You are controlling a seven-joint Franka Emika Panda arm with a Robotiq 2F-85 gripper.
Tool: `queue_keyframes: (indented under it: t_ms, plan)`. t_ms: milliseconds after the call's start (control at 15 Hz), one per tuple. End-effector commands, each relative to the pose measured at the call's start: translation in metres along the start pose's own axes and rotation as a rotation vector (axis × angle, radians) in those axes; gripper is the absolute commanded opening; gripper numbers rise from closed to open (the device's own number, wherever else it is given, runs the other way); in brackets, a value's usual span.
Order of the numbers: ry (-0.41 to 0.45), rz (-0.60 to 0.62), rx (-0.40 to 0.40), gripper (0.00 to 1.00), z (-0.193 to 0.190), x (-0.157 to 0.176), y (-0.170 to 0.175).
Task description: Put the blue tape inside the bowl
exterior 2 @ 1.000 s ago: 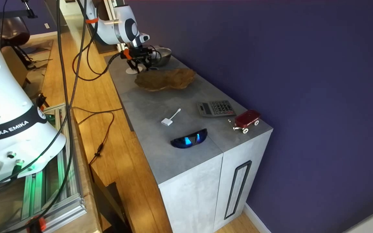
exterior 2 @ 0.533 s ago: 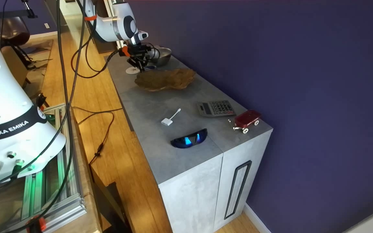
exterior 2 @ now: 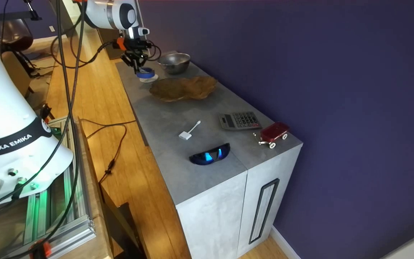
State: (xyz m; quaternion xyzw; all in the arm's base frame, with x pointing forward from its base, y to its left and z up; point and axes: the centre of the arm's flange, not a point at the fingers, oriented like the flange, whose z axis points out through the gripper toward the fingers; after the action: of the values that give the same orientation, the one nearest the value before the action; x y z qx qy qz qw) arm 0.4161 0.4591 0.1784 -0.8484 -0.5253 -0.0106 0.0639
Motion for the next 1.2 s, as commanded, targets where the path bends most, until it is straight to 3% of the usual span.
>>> queue_keyframes:
  t_ms: [0, 133, 267, 533, 867, 1133]
  plan:
    - [0.072, -0.125, 0.143, 0.03, -0.069, -0.020, -0.050]
    - [0.133, -0.140, 0.117, 0.03, -0.100, -0.021, -0.068]
    - [0.229, -0.103, 0.021, 0.03, -0.118, -0.009, -0.068]
    - [0.353, -0.049, -0.150, 0.03, -0.132, 0.032, -0.025]
    - [0.291, -0.004, -0.244, 0.03, -0.112, 0.062, 0.054]
    - [0.249, 0.010, -0.215, 0.03, -0.078, 0.091, 0.080]
